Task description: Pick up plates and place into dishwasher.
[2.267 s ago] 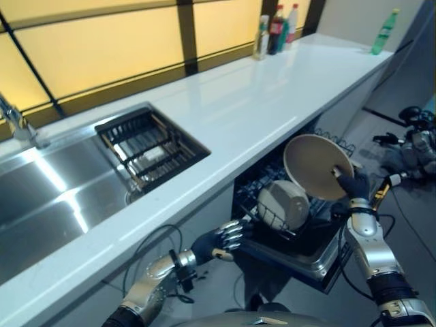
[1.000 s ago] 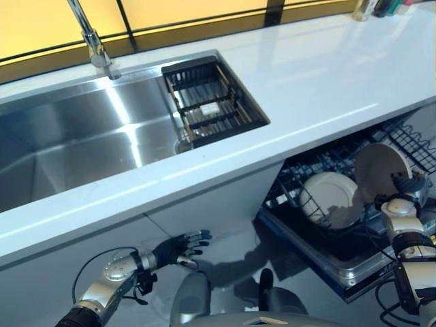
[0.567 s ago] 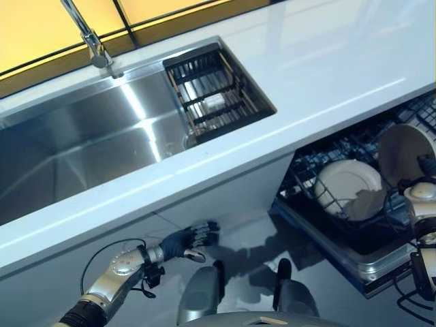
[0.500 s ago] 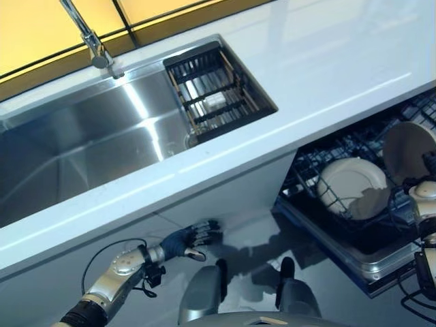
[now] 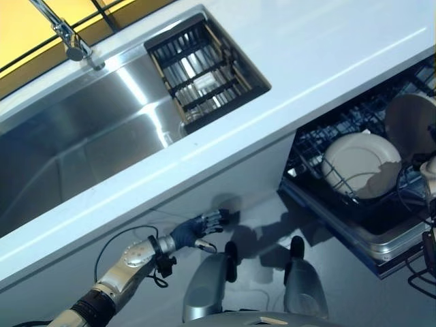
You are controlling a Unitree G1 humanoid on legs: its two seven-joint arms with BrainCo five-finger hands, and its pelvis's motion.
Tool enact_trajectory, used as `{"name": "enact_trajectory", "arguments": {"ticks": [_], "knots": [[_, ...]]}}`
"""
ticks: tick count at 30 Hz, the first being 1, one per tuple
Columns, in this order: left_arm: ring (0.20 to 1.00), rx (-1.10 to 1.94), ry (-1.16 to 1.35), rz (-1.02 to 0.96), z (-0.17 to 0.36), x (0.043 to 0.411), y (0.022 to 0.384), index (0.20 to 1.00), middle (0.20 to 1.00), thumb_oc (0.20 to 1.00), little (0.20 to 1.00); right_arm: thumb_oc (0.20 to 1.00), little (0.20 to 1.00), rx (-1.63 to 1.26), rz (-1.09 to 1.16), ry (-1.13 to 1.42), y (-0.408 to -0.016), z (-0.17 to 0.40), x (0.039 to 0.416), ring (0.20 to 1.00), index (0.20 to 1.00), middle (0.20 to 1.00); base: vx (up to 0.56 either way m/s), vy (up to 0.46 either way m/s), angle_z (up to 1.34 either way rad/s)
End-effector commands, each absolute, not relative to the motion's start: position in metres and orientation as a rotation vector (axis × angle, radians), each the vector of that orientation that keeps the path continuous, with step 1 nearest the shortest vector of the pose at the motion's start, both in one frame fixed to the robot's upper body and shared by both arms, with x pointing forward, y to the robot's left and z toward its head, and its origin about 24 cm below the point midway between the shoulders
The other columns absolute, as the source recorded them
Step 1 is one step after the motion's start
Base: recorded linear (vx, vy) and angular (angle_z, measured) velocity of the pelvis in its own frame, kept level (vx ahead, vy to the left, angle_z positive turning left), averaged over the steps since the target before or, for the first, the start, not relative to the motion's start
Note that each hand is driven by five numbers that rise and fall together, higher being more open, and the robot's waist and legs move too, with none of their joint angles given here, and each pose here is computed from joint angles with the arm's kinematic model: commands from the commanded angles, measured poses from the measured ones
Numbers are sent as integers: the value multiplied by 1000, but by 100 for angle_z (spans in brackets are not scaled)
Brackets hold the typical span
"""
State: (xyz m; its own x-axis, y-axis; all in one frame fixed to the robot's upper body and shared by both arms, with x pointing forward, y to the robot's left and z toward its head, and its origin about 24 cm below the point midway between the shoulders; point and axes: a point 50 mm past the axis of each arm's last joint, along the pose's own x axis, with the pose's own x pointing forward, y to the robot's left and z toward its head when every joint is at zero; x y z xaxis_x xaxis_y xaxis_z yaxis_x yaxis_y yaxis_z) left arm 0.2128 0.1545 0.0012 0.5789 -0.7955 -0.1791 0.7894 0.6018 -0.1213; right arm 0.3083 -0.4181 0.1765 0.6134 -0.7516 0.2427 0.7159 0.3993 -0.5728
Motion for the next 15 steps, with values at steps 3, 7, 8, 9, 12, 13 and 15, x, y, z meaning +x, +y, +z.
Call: {"name": "enact_trajectory", "arguments": {"ticks": [3, 7, 8, 9, 12, 13, 15], "knots": [[1000, -108, 83, -959, 23, 207, 137, 1000, 1000, 1000, 1000, 200, 200, -737, -914, -118, -411, 224, 319, 200, 200, 200, -23, -9, 0], [1000, -102, 56, -955, 28, 209, 136, 1000, 1000, 1000, 1000, 200, 200, -719, -918, -124, -409, 231, 322, 200, 200, 200, -46, -44, 2], [1000, -98, 52, -954, 29, 210, 136, 1000, 1000, 1000, 1000, 200, 200, -714, -916, -120, -408, 231, 323, 200, 200, 200, -45, -57, 2], [1000, -93, 44, -953, 30, 211, 136, 1000, 1000, 1000, 1000, 200, 200, -703, -910, -110, -406, 229, 325, 200, 200, 200, -50, -61, 1], [1000, -75, 29, -954, 33, 213, 136, 1000, 1000, 1000, 1000, 200, 200, -670, -898, -72, -405, 223, 327, 200, 200, 200, -33, -53, 1], [1000, -70, 26, -952, 33, 213, 135, 1000, 1000, 1000, 1000, 200, 200, -659, -896, -59, -405, 220, 327, 200, 200, 200, -7, -35, 5], [1000, -64, 27, -944, 34, 214, 136, 1000, 1000, 1000, 1000, 200, 200, -636, -890, -41, -406, 217, 328, 200, 200, 200, 0, -21, 4]]}}
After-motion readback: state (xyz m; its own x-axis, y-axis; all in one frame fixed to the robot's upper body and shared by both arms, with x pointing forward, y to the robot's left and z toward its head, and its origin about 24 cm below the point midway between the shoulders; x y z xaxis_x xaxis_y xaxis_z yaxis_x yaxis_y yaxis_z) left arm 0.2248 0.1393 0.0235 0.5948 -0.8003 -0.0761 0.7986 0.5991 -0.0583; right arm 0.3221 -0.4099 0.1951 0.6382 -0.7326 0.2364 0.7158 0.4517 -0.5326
